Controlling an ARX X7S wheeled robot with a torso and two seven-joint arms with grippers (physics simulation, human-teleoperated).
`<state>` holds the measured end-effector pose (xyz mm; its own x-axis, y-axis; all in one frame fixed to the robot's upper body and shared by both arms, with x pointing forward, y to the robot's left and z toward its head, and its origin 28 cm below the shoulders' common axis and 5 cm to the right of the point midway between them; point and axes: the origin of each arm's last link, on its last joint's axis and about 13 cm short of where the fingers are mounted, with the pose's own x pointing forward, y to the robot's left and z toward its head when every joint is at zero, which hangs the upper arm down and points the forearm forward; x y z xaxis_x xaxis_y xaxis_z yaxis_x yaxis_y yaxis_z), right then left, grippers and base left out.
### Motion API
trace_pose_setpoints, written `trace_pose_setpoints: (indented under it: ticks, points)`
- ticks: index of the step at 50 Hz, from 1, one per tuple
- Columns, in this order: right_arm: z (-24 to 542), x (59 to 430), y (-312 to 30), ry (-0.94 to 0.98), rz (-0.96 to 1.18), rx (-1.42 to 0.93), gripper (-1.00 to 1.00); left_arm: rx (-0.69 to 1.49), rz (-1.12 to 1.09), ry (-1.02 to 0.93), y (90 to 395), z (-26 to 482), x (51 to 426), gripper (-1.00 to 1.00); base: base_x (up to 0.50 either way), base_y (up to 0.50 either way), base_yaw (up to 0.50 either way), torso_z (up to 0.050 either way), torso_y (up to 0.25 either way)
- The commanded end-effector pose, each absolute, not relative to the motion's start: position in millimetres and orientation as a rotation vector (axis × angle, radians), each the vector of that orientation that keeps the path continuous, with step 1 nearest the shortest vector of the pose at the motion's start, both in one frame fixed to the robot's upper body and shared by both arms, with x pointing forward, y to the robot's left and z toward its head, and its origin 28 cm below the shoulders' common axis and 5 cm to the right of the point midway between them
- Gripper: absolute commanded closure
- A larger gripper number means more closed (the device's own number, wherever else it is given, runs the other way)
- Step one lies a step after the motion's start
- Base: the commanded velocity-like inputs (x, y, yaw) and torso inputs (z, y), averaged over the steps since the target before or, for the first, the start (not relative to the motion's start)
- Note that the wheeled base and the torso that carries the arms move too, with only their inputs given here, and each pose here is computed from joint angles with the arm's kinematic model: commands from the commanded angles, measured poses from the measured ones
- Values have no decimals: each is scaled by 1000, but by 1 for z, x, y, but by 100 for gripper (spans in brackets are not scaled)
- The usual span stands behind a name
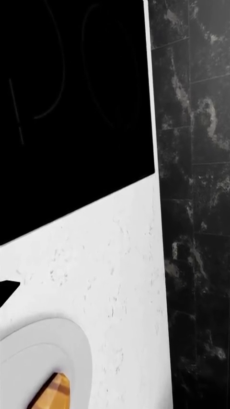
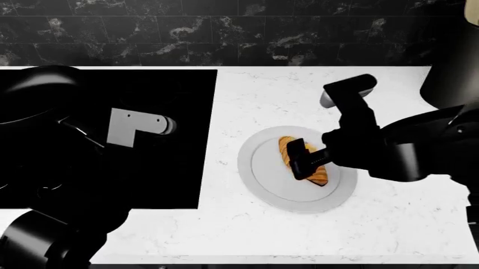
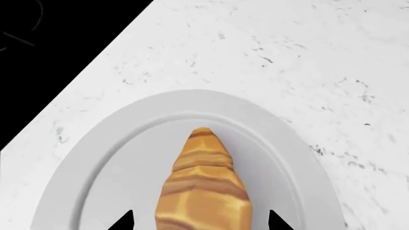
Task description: Pick the croissant and place it on the pan. Then turn on the stove to warm the croissant.
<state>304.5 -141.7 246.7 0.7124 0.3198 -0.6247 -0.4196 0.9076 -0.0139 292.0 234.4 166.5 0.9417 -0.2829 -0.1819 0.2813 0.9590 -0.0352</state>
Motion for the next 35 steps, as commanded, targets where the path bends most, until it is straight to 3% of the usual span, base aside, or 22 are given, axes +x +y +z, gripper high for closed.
trace_pose_setpoints:
  ticks: [1, 35]
  points:
    - [242, 309, -142, 678, 414, -160, -100, -11, -287, 192, 235, 165, 294, -100, 0, 0, 0, 0, 0]
    - [228, 314, -144, 725, 427, -131, -100, -8, -283, 201, 234, 162, 297, -100, 0, 0, 0, 0, 0]
